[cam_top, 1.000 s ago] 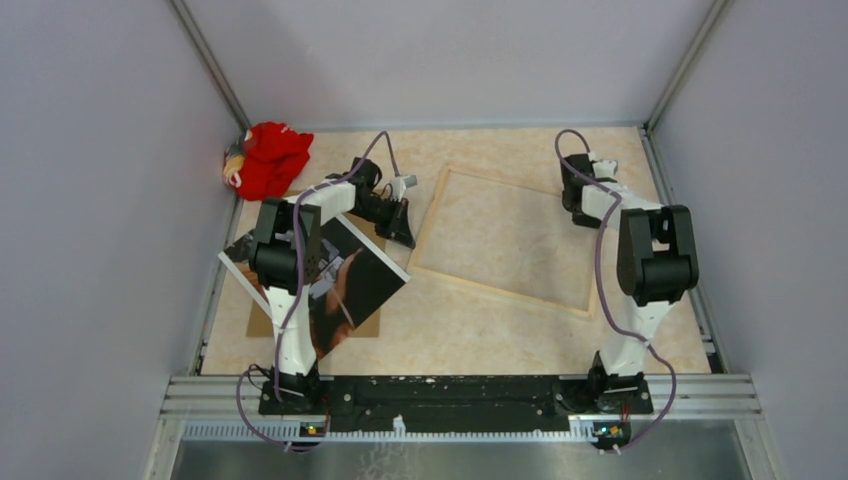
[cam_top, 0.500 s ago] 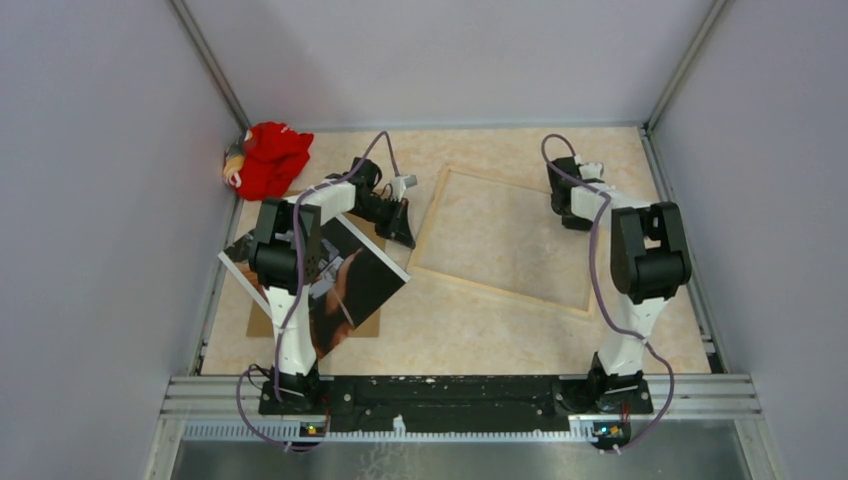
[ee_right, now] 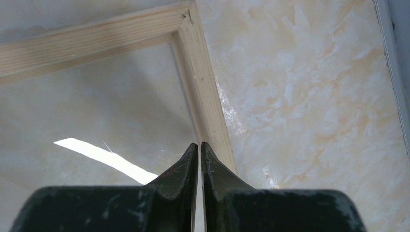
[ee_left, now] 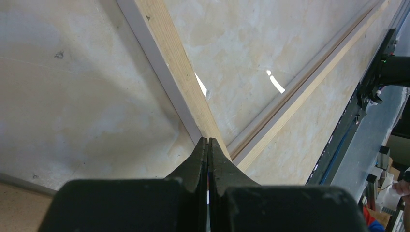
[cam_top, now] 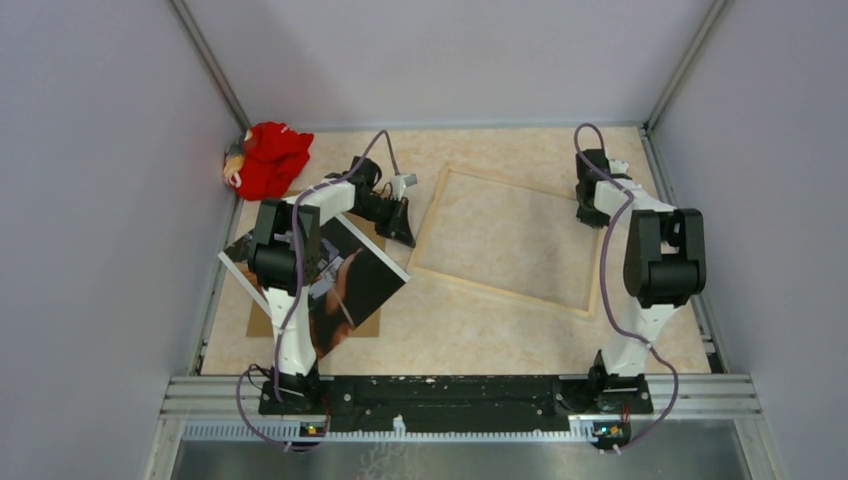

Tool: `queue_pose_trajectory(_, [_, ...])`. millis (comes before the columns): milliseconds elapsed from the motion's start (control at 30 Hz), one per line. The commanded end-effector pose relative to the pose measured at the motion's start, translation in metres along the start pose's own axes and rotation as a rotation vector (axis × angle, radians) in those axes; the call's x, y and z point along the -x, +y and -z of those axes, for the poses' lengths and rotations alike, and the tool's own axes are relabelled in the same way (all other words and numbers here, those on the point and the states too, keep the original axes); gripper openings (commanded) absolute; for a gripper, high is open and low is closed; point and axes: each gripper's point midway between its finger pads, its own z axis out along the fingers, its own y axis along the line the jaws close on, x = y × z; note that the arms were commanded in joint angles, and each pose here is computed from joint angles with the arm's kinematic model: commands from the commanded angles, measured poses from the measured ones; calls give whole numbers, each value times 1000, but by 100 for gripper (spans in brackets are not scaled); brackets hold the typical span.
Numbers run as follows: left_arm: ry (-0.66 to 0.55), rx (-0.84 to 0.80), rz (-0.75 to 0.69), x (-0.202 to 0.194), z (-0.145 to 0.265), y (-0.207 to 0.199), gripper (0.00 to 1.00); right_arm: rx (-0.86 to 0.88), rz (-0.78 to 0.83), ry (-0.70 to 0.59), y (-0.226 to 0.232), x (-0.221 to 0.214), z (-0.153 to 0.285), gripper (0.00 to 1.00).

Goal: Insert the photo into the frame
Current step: Adjust the photo frame item on the photo frame.

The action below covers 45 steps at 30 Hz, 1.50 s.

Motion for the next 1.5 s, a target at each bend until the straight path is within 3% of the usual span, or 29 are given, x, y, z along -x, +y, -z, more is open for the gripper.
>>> queue_pose_trajectory(0, [-41,-21,-54,11,13,-16,0,45,-68,-36,2,18,7,5])
queue_pose_trajectory(700, [-44,-25,-49,13,13,-16,0,-30,-127,64,-28,-16,-28,0])
queue_pose_trajectory(1067, [-46,-28,-49,13,13,-17,0,49,-167,138,-24,-33,-39,0])
queue_pose_trajectory(1467, [-51,-29,-58,16,15,-19,0,193,-252,5,-10,36,8,2])
